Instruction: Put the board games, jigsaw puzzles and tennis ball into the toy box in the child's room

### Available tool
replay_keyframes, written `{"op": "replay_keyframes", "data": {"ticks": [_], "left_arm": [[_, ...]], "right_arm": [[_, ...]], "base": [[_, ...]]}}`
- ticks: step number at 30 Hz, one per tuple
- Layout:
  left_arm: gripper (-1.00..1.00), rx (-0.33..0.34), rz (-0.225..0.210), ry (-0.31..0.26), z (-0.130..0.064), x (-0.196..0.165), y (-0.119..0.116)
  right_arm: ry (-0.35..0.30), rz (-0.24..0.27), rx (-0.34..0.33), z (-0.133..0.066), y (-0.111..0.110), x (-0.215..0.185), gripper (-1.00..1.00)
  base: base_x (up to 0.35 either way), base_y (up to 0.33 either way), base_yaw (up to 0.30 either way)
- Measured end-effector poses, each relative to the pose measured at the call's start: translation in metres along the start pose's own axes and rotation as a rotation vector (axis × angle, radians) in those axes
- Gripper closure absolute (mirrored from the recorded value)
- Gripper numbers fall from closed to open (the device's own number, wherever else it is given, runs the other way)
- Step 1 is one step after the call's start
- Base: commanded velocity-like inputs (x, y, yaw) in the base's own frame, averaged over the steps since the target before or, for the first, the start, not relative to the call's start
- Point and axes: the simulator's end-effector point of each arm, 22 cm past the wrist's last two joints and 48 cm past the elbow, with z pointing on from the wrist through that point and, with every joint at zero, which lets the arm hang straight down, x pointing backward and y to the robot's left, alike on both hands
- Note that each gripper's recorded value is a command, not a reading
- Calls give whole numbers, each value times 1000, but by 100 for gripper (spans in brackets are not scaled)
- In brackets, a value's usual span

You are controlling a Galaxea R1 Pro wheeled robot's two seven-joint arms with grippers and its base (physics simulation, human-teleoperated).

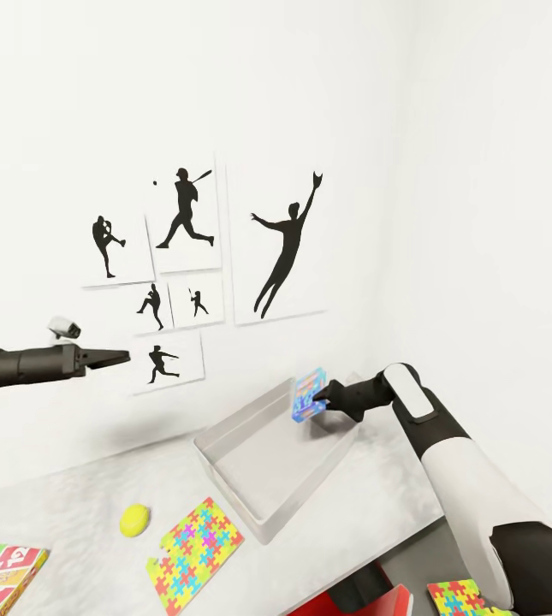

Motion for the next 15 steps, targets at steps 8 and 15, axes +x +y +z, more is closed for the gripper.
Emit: {"op": "replay_keyframes", "data": {"ticks": [8,15], "left_arm": [[-100,7,5,3,4,-4,-2],[-100,5,4,5,5,-3,-2]], "right_arm": [[37,28,27,9,-15,12,100],[40,29,28,10,-16,13,100]], "base": [[0,0,0],[0,0,0]]}}
